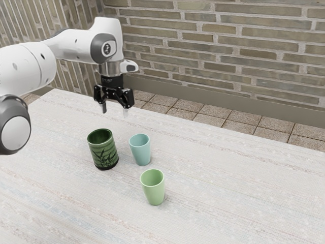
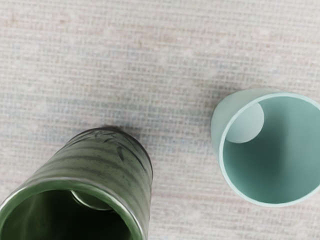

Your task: Place the left cup onto the right cup

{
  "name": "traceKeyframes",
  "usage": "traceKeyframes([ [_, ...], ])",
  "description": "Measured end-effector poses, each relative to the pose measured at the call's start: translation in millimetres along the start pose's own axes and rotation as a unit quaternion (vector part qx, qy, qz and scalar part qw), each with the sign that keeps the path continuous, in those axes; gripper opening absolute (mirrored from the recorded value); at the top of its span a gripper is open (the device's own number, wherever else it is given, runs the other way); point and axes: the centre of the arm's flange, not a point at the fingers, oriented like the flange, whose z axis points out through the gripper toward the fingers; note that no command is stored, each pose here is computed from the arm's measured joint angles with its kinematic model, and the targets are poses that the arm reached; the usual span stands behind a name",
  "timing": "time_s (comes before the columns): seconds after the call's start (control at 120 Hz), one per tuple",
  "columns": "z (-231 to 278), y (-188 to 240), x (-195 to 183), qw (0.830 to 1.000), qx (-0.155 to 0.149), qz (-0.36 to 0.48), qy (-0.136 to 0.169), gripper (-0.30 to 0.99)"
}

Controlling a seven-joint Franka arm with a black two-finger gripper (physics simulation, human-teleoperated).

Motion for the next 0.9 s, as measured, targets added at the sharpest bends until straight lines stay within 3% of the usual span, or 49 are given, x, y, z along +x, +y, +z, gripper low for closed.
traceKeyframes([
  [0.2,40,11,13,1.000,-0.003,0.005,-0.001,0.69],
  [0.367,42,36,21,0.999,-0.010,0.023,0.023,0.69],
  [0.9,106,26,36,1.000,-0.010,0.013,0.022,0.69],
])
